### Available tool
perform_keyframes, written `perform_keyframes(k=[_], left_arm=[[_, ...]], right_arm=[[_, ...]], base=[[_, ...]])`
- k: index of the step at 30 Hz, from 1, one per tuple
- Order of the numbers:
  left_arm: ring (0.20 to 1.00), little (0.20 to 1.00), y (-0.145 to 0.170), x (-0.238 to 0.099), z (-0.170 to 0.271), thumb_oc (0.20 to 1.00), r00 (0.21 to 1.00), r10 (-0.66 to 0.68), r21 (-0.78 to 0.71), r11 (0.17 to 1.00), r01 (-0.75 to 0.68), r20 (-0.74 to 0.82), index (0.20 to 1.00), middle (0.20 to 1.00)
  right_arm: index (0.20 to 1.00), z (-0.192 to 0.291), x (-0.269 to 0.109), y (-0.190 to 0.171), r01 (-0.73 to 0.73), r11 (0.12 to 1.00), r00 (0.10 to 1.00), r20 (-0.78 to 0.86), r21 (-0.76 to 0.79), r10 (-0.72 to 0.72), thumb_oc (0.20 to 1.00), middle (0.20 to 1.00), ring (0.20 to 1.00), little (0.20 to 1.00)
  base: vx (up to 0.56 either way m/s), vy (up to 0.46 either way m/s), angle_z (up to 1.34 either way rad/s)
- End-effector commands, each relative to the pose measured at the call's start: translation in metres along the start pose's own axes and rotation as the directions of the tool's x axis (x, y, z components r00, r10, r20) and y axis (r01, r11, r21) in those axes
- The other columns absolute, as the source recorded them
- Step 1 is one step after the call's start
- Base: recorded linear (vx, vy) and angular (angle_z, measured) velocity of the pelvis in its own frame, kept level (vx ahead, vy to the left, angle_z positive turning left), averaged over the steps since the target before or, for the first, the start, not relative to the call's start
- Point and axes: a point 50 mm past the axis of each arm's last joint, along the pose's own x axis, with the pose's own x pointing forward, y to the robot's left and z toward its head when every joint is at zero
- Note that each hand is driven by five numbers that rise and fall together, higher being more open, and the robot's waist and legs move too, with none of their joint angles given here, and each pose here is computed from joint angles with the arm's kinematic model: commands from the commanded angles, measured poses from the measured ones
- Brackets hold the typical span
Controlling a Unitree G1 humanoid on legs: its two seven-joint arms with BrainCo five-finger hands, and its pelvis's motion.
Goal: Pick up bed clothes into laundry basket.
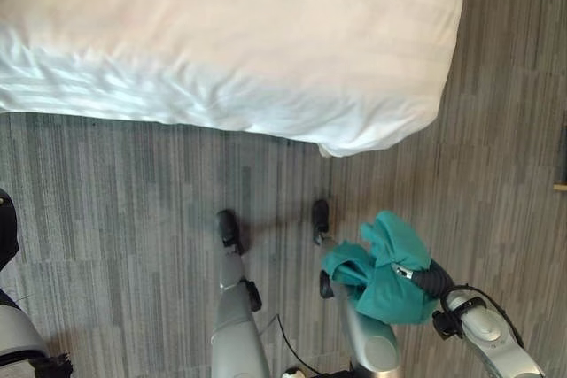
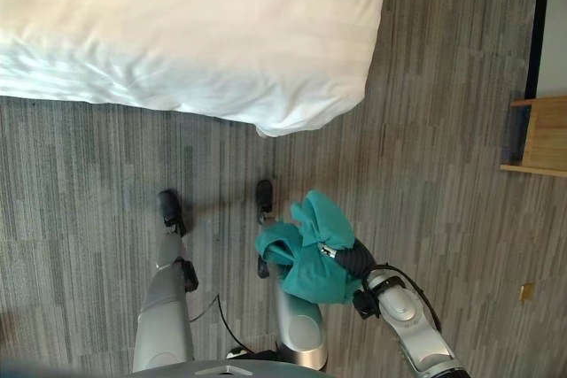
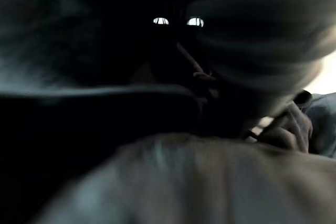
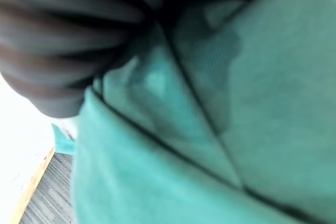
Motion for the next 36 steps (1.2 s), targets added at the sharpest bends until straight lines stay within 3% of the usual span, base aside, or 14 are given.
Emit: perform_keyframes(k=[1,8,11,14,15,16,18,19,20,24,26,30,33,36], left_arm=[[0.200,0.200,-0.009,-0.003,-0.007,0.200,0.999,-0.040,-0.066,0.997,0.039,-0.028,0.200,0.200],[0.200,0.200,-0.029,-0.009,0.025,0.200,0.986,-0.098,-0.246,0.960,0.130,0.137,0.200,0.200],[0.200,0.200,-0.051,-0.024,0.042,0.200,0.959,-0.129,-0.382,0.897,0.222,0.253,0.200,0.200],[0.200,0.200,-0.091,-0.075,0.043,0.200,0.885,-0.198,-0.589,0.682,0.433,0.422,0.200,0.200],[0.200,0.200,-0.091,-0.075,0.043,0.200,0.885,-0.198,-0.589,0.682,0.433,0.422,0.200,0.200],[0.200,0.200,-0.123,-0.142,-0.006,0.200,0.855,-0.314,-0.750,0.415,0.515,0.413,0.200,0.200],[0.200,0.200,-0.135,-0.206,-0.055,0.200,0.837,-0.432,-0.793,0.349,0.499,0.337,0.200,0.200],[0.200,0.200,-0.138,-0.226,-0.071,0.200,0.833,-0.471,-0.810,0.341,0.477,0.292,0.200,0.200],[0.200,0.200,-0.138,-0.226,-0.071,0.200,0.833,-0.471,-0.810,0.341,0.477,0.292,0.200,0.200],[0.200,0.200,-0.138,-0.288,-0.132,0.200,0.807,-0.589,-0.876,0.365,0.314,0.044,0.200,0.200],[0.200,0.200,-0.144,-0.322,-0.149,0.200,0.747,-0.664,-0.925,0.305,0.225,-0.037,0.200,0.200],[0.200,0.200,-0.138,-0.330,-0.144,0.200,0.727,-0.686,-0.875,0.356,0.330,-0.005,0.200,0.200],[0.200,0.200,-0.158,-0.341,-0.124,0.200,0.699,-0.714,-0.921,0.243,0.305,0.043,0.200,0.200],[0.200,0.200,-0.165,-0.347,-0.116,0.200,0.683,-0.728,-0.924,0.216,0.315,0.063,0.200,0.200]], right_arm=[[0.200,0.001,-0.005,-0.013,0.037,0.999,0.999,0.017,-0.014,-0.037,0.200,0.200,0.200,0.200],[0.200,0.003,-0.002,-0.020,0.040,0.996,0.999,0.018,-0.081,-0.039,0.200,0.200,0.200,0.200],[0.200,0.003,-0.001,-0.023,0.056,0.994,0.998,0.016,-0.095,-0.055,0.200,0.200,0.200,0.200],[0.200,0.000,-0.003,-0.035,0.147,0.984,0.989,0.005,-0.103,-0.147,0.200,0.200,0.200,0.200],[0.200,0.000,-0.003,-0.035,0.147,0.984,0.989,0.005,-0.103,-0.147,0.200,0.200,0.200,0.200],[0.200,0.000,-0.010,-0.053,0.271,0.956,0.963,0.014,-0.113,-0.271,0.200,0.200,0.200,0.200],[0.200,-0.007,-0.026,-0.075,0.406,0.908,0.913,-0.009,-0.101,-0.409,0.200,0.200,0.200,0.200],[0.200,-0.008,-0.031,-0.080,0.445,0.892,0.895,-0.009,-0.080,-0.447,0.200,0.200,0.200,0.200],[0.200,-0.008,-0.031,-0.080,0.444,0.892,0.895,-0.010,-0.081,-0.446,0.200,0.200,0.200,0.200],[0.200,0.006,-0.041,-0.097,0.551,0.835,0.833,0.064,0.006,-0.550,0.200,0.200,0.200,0.200],[0.200,0.015,-0.037,-0.095,0.544,0.836,0.830,0.107,0.066,-0.548,0.200,0.200,0.200,0.200],[0.200,0.028,-0.028,-0.089,0.503,0.857,0.842,0.163,0.110,-0.515,0.200,0.200,0.200,0.200],[0.200,0.049,-0.002,-0.071,0.399,0.893,0.863,0.246,0.206,-0.442,0.200,0.200,0.200,0.200],[0.200,0.058,0.007,-0.063,0.356,0.902,0.866,0.277,0.243,-0.416,0.200,0.200,0.200,0.200]], base=[[-0.01,0.012,-0.04],[-0.01,0.025,0.00],[0.01,-0.002,-0.03],[0.01,0.003,0.01],[0.03,0.075,0.04],[0.03,0.077,0.04],[0.10,0.072,-0.09],[0.09,0.033,-0.04],[0.05,0.012,0.16],[0.09,-0.007,0.14],[0.09,-0.026,-0.03],[0.05,-0.010,0.05],[0.01,-0.022,0.02],[0.01,-0.026,-0.05]])
